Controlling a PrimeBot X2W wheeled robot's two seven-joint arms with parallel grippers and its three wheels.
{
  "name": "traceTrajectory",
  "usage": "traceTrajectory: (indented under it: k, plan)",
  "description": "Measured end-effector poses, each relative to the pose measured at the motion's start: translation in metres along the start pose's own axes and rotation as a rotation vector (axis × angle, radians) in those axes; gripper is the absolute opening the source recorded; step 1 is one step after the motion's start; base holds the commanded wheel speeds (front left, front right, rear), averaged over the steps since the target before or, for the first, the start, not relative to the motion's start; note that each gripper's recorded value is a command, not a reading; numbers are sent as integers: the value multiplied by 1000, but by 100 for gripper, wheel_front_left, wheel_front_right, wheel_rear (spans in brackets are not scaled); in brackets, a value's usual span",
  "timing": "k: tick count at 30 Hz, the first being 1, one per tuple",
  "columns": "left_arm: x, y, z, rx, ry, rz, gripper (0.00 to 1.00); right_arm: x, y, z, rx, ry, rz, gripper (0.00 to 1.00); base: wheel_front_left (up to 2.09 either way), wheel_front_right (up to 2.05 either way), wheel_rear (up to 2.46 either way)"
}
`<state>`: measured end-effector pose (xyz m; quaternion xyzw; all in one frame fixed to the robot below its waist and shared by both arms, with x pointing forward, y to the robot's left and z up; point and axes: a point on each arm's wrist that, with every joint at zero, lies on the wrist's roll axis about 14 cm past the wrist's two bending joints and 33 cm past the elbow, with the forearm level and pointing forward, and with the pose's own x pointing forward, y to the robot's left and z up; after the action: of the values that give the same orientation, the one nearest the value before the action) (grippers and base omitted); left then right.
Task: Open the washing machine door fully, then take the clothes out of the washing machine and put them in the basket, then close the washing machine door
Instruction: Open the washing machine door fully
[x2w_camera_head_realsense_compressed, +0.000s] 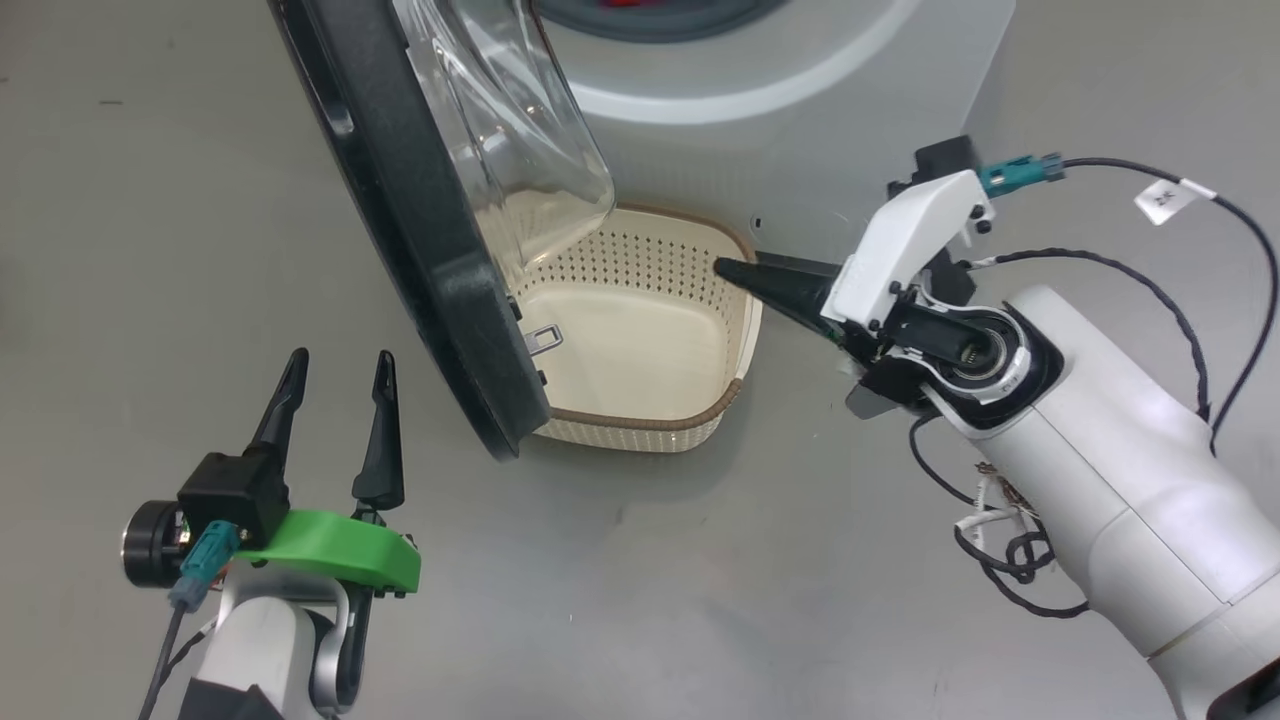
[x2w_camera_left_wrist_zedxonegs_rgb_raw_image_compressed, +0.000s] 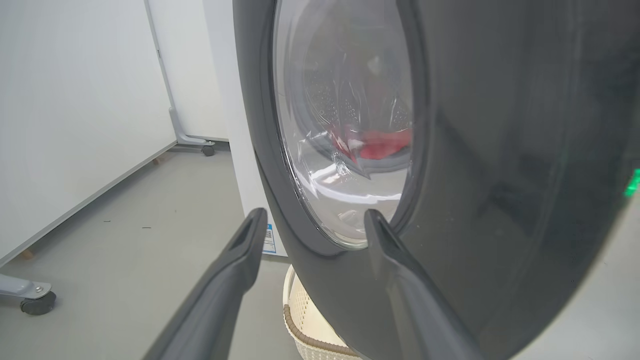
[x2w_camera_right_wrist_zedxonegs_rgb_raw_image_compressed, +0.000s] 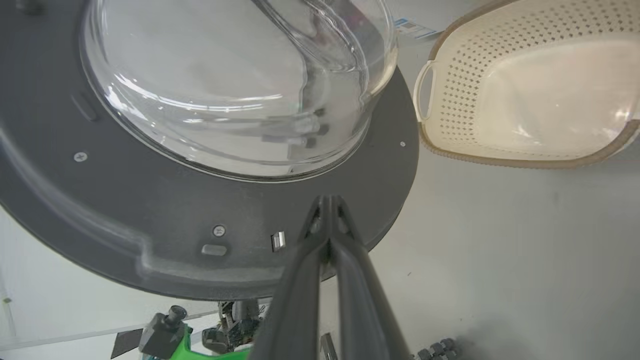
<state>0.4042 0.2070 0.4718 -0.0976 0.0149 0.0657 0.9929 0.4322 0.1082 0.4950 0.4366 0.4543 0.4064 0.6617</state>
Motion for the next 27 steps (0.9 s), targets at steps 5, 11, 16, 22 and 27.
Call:
traceTrajectory:
  k: [5, 11, 16, 22, 27]
  plan:
    - [-3, 2, 4, 1, -13, 9, 100, -30, -22, 18, -220, -139, -116, 0, 0, 0, 0]
    - [-5, -4, 5, 3, -17, -9, 100, -82, -46, 45, -598, -296, -291, 0, 0, 0, 0]
    - [-7, -6, 5, -1, -17, -11, 100, -104, -33, 58, -754, -419, -302, 0, 0, 0, 0]
    - [-9, -15, 8, -2, -27, -40, 100, -137, -31, 62, -911, -556, -353, 0, 0, 0, 0]
    - [-13, -16, 9, 1, -31, -43, 100, -153, -31, 57, -951, -671, -372, 0, 0, 0, 0]
